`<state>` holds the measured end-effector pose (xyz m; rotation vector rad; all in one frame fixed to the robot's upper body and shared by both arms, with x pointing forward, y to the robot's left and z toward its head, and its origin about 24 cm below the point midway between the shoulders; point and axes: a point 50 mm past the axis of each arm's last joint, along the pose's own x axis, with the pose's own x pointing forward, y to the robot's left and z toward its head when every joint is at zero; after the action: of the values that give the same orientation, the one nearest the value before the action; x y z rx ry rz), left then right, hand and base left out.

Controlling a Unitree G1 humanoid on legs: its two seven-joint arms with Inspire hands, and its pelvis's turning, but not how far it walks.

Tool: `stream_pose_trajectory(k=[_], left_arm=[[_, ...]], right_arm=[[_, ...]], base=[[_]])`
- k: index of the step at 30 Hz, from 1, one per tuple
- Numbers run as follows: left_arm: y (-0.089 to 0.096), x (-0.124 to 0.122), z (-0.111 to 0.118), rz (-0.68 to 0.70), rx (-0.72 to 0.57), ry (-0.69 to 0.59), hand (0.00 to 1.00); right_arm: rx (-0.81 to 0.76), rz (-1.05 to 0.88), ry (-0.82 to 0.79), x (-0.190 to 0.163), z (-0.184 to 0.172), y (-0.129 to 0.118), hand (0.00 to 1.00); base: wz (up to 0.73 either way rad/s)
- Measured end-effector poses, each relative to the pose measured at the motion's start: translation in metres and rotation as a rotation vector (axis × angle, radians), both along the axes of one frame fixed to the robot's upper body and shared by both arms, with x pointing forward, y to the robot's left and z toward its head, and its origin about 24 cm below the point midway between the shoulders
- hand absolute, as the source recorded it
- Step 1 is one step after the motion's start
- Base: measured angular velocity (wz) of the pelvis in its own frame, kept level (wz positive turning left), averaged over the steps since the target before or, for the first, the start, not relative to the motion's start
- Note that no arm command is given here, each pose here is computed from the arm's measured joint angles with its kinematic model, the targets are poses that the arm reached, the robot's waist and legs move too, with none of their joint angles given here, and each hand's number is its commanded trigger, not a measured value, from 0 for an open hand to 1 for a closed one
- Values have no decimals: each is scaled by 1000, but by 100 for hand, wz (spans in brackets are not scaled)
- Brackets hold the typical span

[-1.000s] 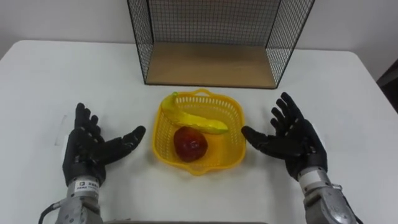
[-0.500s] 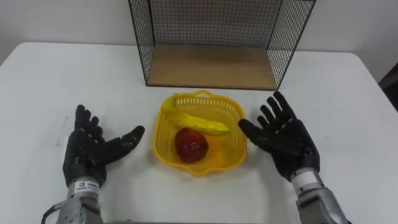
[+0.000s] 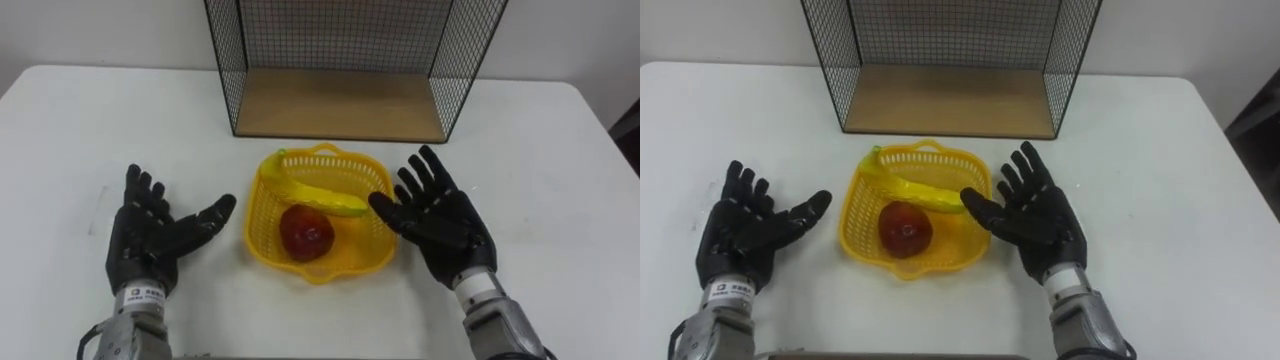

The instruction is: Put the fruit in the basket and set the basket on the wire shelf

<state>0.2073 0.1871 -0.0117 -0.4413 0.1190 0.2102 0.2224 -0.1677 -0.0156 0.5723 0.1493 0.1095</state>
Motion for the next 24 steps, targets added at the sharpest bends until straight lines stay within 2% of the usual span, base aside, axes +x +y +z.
stream_pose_trajectory(k=[5, 8, 24], left_arm=[[-16, 3, 2, -105, -10, -26, 0], [-33, 3, 3, -207, -26, -35, 0], [-41, 2, 3, -293, -28, -43, 0]], right_arm=[[4, 47, -11, 1, 1, 8, 0], [7, 79, -17, 0, 0, 13, 0], [2, 90, 19, -3, -8, 13, 0]], base=[[0], [0], [-4]])
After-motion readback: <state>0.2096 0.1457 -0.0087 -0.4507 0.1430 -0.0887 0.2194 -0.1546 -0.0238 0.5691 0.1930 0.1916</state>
